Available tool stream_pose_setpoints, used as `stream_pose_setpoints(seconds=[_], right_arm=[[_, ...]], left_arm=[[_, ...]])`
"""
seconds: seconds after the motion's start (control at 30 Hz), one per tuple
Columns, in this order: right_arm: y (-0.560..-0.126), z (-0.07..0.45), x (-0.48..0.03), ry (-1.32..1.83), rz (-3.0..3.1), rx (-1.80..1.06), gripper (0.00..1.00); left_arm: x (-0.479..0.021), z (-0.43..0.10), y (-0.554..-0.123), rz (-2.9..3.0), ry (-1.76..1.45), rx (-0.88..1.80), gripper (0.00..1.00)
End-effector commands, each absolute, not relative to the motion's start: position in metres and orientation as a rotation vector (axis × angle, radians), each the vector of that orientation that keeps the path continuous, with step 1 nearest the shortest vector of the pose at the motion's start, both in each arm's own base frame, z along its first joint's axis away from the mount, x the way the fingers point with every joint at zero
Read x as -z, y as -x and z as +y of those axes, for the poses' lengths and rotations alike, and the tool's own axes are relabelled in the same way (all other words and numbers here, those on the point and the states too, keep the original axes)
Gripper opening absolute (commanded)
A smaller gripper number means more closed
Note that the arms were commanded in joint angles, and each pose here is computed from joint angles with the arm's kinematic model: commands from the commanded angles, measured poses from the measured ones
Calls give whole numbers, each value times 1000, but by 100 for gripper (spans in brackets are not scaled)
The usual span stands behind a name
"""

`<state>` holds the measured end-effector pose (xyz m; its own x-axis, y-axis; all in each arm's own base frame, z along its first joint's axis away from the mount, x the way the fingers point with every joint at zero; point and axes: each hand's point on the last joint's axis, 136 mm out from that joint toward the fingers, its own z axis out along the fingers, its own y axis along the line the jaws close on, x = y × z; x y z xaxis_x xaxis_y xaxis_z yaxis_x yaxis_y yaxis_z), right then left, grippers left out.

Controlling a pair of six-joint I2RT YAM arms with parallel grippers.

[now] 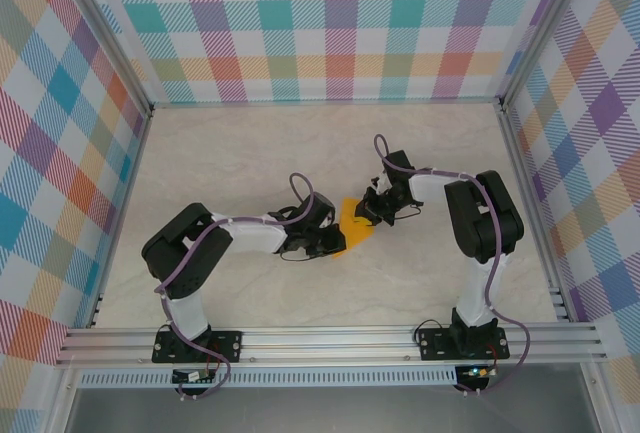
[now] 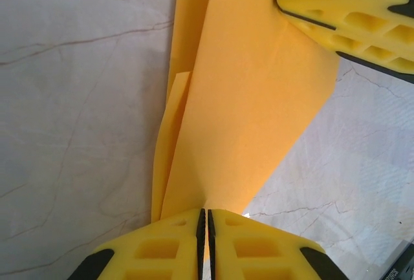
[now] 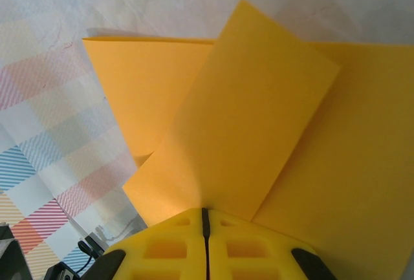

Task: Fold a paper plane with a square sheet of paper (pick it up from the middle)
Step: Fourth fold the wing at the center of the table.

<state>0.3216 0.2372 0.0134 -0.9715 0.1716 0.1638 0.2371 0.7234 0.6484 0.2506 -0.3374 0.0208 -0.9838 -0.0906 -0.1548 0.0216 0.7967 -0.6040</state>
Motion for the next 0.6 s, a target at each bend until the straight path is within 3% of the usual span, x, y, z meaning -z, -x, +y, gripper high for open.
stream_pose_setpoints(seconds=[0.0,0.37,0.57], right_arm=[[-303,205,44,439,-2872,747,6],[-303,206,44,441,-2868,748,6],[-302,206,47,442,-2861,746,6]], left_arm=[[-1,-315,-229,2919,105,835,13],[-39,-330,-233,2823,70,996,14],[-24,-321,-226,2865,94,956,14]])
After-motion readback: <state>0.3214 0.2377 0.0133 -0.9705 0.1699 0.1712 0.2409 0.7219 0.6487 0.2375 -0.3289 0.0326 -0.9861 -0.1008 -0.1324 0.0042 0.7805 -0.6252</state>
